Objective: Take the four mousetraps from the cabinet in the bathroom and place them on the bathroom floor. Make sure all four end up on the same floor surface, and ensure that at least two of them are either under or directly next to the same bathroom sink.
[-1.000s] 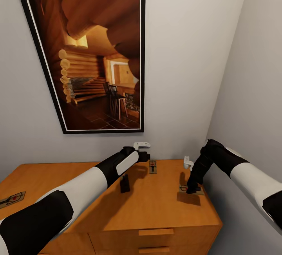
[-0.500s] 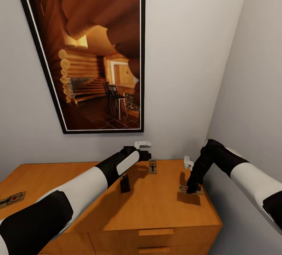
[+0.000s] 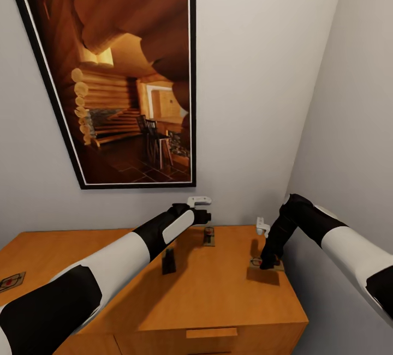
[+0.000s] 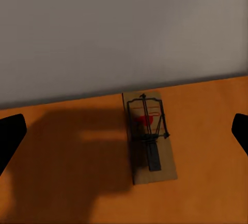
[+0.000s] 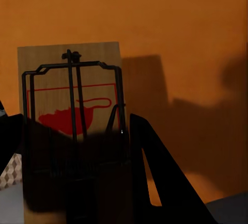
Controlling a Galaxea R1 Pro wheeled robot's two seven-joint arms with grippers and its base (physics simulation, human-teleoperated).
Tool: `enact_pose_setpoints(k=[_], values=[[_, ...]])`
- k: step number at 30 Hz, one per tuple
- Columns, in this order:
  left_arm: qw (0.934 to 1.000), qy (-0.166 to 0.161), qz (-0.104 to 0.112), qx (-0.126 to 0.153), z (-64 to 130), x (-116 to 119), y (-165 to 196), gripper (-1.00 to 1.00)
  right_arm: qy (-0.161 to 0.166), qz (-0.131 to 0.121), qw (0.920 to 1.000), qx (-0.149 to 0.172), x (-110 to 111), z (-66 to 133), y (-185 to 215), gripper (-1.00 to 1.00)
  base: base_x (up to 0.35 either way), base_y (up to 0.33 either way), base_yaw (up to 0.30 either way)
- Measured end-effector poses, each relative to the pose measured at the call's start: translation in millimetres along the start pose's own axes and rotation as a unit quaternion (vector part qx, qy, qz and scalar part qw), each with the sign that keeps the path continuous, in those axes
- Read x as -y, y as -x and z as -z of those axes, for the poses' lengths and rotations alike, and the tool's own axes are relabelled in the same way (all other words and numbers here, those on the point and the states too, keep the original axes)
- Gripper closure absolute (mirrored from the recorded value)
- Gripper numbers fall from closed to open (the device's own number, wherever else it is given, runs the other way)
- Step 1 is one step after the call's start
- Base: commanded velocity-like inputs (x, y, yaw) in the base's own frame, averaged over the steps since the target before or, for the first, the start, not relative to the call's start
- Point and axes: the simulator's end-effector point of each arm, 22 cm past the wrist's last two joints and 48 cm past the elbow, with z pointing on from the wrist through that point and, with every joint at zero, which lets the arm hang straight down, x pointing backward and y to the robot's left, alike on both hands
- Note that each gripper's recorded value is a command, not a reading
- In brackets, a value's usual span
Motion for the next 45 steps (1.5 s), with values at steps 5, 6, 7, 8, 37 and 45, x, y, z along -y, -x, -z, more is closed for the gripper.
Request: enact_pose_setpoints(k=[5,6,7,8,37,45], values=[[1.0,0.0,0.0,0.0,0.3,0.1,0.1,-1.0,0.0,0.001,1.0,0.0,-0.3,0.1,0.1,1.0,0.062,-0.063,0.0],[1.0,0.0,0.0,0.0,0.2,0.0,0.1,-1.0,0.0,0.001,1.0,0.0,-0.2,0.1,0.1,1.0,0.124,-0.128,0.0],[1.0,0.0,0.0,0.0,0.2,0.1,0.1,-1.0,0.0,0.001,1.0,0.0,-0.3,0.0,0.1,1.0,0.079,-0.082,0.0],[1.0,0.0,0.0,0.0,0.1,0.0,0.1,-1.0,0.0,0.001,1.0,0.0,-0.2,-0.1,0.2,1.0,0.051,-0.052,0.0],[1.0,0.0,0.0,0.001,0.3,0.4,0.5,-1.0,0.001,0.002,1.0,0.0,-0.5,-0.1,0.3,1.0,0.045,-0.005,0.0],[1.0,0.0,0.0,0.001,0.0,0.1,0.4,-1.0,0.001,0.002,1.0,0.0,-0.5,-0.3,0.2,1.0,0.013,0.0,0.0]])
